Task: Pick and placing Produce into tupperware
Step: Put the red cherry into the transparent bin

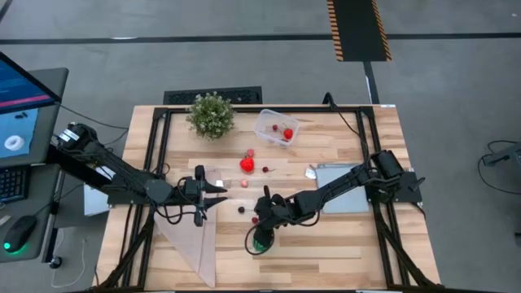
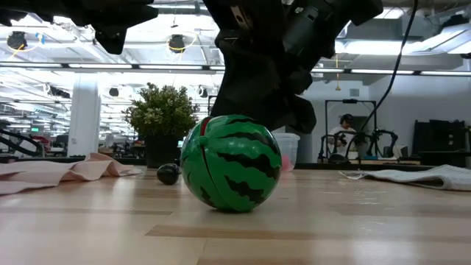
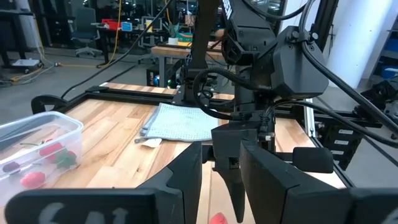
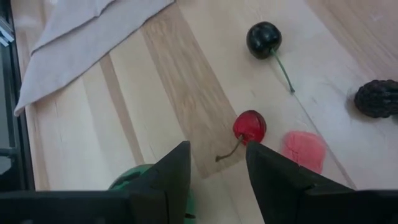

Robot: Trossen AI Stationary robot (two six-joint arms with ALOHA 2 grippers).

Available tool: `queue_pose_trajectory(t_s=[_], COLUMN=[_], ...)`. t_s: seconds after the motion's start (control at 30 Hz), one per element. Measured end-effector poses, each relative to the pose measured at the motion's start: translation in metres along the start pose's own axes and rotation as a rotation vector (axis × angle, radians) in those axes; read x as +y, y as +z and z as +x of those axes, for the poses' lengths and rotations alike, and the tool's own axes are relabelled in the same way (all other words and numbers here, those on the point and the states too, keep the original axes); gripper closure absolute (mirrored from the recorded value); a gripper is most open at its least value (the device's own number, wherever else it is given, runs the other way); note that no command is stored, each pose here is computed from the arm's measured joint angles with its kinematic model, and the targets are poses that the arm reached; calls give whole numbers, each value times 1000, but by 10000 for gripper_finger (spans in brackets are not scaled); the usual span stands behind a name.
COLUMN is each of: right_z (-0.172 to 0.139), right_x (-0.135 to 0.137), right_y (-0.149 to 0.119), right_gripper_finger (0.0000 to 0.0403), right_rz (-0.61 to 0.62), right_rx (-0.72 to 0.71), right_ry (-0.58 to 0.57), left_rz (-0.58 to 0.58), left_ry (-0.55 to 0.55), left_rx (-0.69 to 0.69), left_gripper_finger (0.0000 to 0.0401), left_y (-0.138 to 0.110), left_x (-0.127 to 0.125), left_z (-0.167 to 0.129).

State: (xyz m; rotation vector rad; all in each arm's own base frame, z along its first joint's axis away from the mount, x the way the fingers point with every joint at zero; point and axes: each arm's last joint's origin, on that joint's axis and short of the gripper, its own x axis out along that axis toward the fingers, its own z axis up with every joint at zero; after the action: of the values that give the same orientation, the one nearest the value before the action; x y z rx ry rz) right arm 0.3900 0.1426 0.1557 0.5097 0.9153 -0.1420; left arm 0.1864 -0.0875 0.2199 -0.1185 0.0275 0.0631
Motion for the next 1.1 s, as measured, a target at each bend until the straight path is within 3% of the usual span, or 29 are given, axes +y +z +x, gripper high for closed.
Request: queue_pose_trajectory(t_s=[0.7, 0.87, 1.1], right_z=[19, 19, 20], right_x=[-4, -5, -12], right_y=[4, 3, 0], right_gripper_finger=[218, 248, 332], right_rz=[8, 6, 23], right_rx=[26, 32, 83], right_ry=[14, -1, -51], left_rz=[8, 14, 13], left_ry=[5, 6, 6], left_rx=[-4, -1, -1], left_gripper_finger=[304, 304, 304], left_y=[0, 0, 0], left_x=[0, 0, 0], left_z=[0, 0, 0])
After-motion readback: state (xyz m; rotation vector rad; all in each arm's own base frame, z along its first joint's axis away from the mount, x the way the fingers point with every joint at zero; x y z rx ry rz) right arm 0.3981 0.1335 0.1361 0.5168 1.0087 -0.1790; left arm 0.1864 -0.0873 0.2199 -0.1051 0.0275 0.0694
